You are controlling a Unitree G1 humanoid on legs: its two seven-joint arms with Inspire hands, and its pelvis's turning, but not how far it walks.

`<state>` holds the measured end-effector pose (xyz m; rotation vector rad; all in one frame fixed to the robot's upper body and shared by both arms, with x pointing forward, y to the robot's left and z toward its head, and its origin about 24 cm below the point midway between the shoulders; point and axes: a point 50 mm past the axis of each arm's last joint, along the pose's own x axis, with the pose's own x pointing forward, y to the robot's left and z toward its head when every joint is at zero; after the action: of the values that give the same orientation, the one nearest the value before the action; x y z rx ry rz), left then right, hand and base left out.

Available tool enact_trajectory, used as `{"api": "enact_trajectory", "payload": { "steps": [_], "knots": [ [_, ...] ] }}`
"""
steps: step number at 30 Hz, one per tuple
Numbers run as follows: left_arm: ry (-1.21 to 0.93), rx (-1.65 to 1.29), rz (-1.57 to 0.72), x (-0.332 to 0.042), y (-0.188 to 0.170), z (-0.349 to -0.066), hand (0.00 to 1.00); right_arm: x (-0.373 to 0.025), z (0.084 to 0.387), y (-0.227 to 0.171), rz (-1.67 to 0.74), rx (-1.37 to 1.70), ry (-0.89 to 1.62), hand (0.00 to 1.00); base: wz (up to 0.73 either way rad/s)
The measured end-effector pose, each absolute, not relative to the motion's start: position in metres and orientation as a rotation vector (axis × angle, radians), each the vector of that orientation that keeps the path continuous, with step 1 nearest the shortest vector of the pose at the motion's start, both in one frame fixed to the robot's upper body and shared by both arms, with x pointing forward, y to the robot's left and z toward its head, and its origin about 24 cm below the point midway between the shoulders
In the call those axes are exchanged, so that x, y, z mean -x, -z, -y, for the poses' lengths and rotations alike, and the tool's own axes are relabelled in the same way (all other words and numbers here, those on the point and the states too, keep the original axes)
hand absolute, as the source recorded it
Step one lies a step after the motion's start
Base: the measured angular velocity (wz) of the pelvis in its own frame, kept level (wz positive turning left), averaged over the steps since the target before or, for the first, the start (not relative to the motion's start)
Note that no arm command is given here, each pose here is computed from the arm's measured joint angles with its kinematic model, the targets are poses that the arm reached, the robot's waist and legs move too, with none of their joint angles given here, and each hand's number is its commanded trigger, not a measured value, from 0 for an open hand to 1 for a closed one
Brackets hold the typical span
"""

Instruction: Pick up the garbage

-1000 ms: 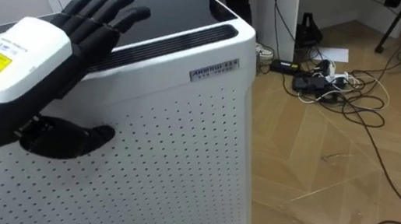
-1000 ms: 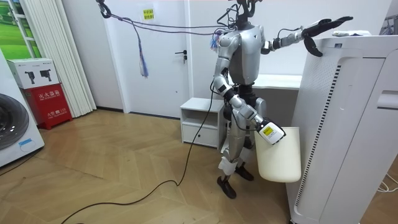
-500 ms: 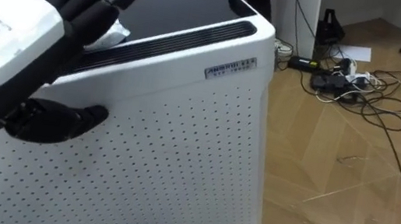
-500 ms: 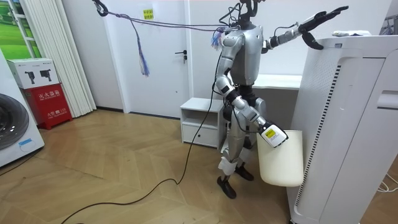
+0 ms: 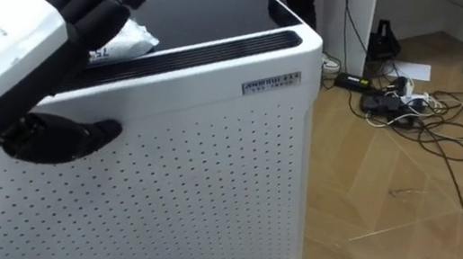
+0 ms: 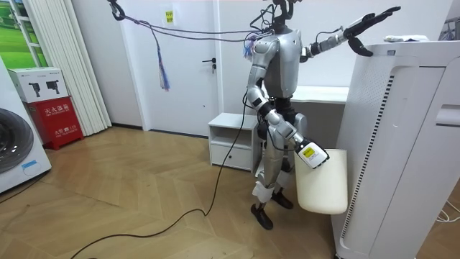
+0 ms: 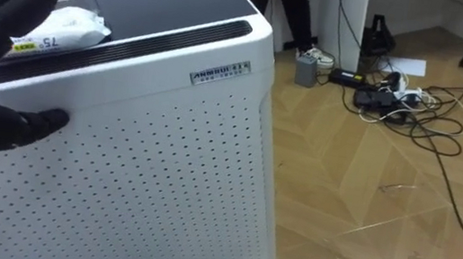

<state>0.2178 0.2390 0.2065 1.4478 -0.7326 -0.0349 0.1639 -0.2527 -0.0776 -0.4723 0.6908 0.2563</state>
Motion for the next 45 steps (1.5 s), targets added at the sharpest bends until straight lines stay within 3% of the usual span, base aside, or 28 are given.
{"api": "enact_trajectory", "payload": {
  "steps": [21, 45],
  "knots": [
    [-0.007, -1.294, 0.562, -0.229, -0.195, -0.268, 0.0, -0.171, 0.25, 0.067, -0.679, 0.49, -0.302, 1.0, -0.01],
    [0.165, -1.172, 0.266, -0.27, -0.217, -0.291, 0.0, -0.173, 0.252, 0.064, -0.729, 0.528, -0.35, 1.0, 0.0]
  ]
}}
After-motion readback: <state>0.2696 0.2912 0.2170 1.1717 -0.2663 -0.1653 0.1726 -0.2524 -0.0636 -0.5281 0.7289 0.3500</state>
